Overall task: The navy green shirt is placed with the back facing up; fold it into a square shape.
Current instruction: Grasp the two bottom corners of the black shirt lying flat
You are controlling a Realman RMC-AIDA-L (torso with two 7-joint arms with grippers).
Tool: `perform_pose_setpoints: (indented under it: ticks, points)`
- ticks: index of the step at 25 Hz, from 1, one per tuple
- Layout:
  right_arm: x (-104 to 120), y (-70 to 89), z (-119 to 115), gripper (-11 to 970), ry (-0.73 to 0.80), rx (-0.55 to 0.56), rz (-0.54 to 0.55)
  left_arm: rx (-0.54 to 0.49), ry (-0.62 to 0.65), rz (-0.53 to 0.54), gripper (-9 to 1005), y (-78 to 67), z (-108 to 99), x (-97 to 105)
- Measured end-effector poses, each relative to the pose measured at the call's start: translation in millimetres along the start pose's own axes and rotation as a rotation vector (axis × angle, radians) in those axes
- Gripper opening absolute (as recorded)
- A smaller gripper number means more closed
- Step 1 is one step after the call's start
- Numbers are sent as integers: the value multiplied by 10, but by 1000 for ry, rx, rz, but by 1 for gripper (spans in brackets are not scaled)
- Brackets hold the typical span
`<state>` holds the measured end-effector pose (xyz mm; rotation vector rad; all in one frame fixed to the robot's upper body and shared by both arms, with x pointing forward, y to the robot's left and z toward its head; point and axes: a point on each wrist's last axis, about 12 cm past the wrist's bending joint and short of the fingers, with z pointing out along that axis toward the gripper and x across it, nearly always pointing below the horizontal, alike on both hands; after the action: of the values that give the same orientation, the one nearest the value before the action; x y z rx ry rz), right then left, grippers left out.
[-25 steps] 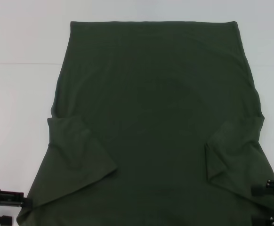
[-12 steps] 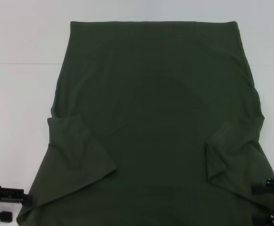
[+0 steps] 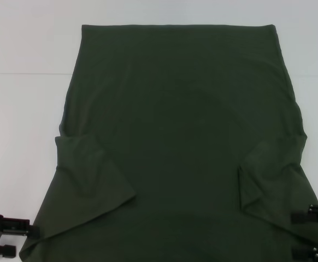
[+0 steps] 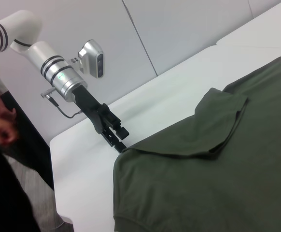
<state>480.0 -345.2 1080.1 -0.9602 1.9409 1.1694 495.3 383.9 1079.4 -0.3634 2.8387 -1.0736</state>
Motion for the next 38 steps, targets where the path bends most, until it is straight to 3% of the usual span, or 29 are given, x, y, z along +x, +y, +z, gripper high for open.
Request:
perform_pose_setpoints:
  ticks: [27, 38]
  points:
    - [-29, -11, 19, 939, 6, -7, -8, 23, 32, 9, 862, -38, 110, 16]
    - [-32, -12, 20, 938, 6, -8, -9, 41, 60, 27, 861, -126, 217, -7]
